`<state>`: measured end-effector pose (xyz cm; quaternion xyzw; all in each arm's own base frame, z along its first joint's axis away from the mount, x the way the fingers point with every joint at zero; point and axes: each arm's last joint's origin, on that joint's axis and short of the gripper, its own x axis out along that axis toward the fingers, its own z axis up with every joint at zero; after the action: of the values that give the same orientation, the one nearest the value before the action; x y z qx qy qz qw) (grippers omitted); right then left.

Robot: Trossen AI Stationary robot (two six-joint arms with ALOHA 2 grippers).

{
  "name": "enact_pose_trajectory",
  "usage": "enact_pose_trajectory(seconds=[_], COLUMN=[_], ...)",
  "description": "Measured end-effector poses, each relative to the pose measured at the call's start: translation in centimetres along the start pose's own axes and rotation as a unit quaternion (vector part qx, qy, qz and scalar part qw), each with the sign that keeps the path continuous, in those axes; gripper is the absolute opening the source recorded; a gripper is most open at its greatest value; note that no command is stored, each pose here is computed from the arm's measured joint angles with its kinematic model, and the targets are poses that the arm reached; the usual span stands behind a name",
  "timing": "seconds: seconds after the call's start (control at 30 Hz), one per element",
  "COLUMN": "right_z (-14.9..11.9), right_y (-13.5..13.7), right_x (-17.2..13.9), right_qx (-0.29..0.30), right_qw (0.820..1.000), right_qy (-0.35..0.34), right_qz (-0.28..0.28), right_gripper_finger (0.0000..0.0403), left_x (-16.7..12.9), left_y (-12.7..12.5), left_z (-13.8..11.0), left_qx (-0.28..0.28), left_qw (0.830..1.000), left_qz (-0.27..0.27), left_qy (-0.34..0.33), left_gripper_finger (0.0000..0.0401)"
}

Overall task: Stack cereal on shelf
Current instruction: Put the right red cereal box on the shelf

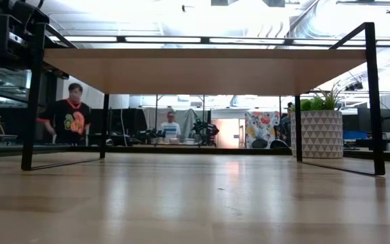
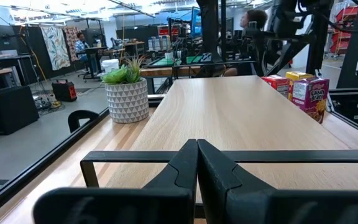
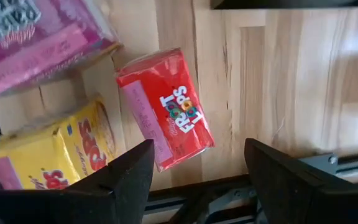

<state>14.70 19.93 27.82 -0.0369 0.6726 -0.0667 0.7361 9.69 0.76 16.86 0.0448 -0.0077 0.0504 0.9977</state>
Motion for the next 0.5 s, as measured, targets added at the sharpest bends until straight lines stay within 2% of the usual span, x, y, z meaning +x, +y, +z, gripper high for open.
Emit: enact_pose_trajectory(seconds=[0.23, 0.5], right_z=[0.39, 0.69], right_y=[0.47, 0.95], right_x=[0.62, 0.69], right_qx=[-0.017, -0.015], right_qw=[1.000, 1.000], right_qy=[0.005, -0.009], right_qz=[-0.008, 0.012], right_gripper_finger=[0.0243, 0.0243], left_x=[0.00, 0.00], left_y=[0.00, 0.00], left_z=[0.01, -0.01], left_qx=[0.000, 0.000], left_qw=[1.000, 1.000], left_qz=[0.000, 0.000], left_qy=[0.000, 0.000], left_gripper_finger=[0.0003, 0.0003])
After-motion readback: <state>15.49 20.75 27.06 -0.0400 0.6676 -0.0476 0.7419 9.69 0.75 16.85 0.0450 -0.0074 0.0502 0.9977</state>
